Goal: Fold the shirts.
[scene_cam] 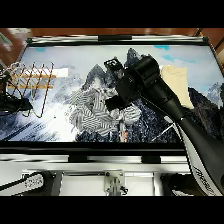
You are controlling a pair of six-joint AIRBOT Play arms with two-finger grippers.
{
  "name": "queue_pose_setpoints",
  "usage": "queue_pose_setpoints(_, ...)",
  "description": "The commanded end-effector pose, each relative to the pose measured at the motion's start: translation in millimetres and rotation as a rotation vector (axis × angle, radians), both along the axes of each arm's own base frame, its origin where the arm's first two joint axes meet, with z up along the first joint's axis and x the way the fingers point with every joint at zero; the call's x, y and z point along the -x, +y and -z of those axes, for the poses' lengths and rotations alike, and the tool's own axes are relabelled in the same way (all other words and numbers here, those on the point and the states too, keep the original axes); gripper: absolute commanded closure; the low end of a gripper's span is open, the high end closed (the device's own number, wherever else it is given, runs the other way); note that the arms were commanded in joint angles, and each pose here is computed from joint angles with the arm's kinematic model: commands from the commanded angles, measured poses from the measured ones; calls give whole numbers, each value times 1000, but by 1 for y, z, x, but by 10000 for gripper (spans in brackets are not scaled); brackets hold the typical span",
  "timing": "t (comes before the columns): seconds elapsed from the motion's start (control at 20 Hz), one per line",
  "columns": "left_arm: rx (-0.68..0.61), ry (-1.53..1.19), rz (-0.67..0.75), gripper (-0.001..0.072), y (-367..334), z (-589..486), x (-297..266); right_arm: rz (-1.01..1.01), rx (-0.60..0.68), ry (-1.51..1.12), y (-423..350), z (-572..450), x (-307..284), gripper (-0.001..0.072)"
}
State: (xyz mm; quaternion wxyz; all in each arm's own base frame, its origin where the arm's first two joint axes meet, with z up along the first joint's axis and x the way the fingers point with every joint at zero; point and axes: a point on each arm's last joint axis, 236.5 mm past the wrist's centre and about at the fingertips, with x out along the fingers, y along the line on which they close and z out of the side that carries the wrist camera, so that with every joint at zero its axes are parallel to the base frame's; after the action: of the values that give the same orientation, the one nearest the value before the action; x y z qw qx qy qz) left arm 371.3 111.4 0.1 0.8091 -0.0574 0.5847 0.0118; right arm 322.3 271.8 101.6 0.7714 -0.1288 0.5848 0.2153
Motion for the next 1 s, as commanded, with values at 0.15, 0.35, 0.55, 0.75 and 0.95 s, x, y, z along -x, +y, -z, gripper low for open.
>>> queue_pose_setpoints(0.15, 12, 30, 49, 124, 1, 44, -16, -1, -10, -9, 2, -1, -2, 630)
queue_pose_setpoints(0.35, 26, 69, 46, 126, 3, 67, -17, -1, -14, -10, 3, -1, -2, 630)
queue_pose_setpoints(0.55, 34, 98, 67, 155, 2, 86, -17, 0, -22, -16, 5, -2, -4, 630)
queue_pose_setpoints(0.75, 51, 137, 68, 165, 1, 102, -13, 8, -27, -18, 6, -2, -4, 630)
queue_pose_setpoints(0.95, 42, 127, 86, 240, 1, 101, -15, 21, -42, -26, 8, -4, -7, 630)
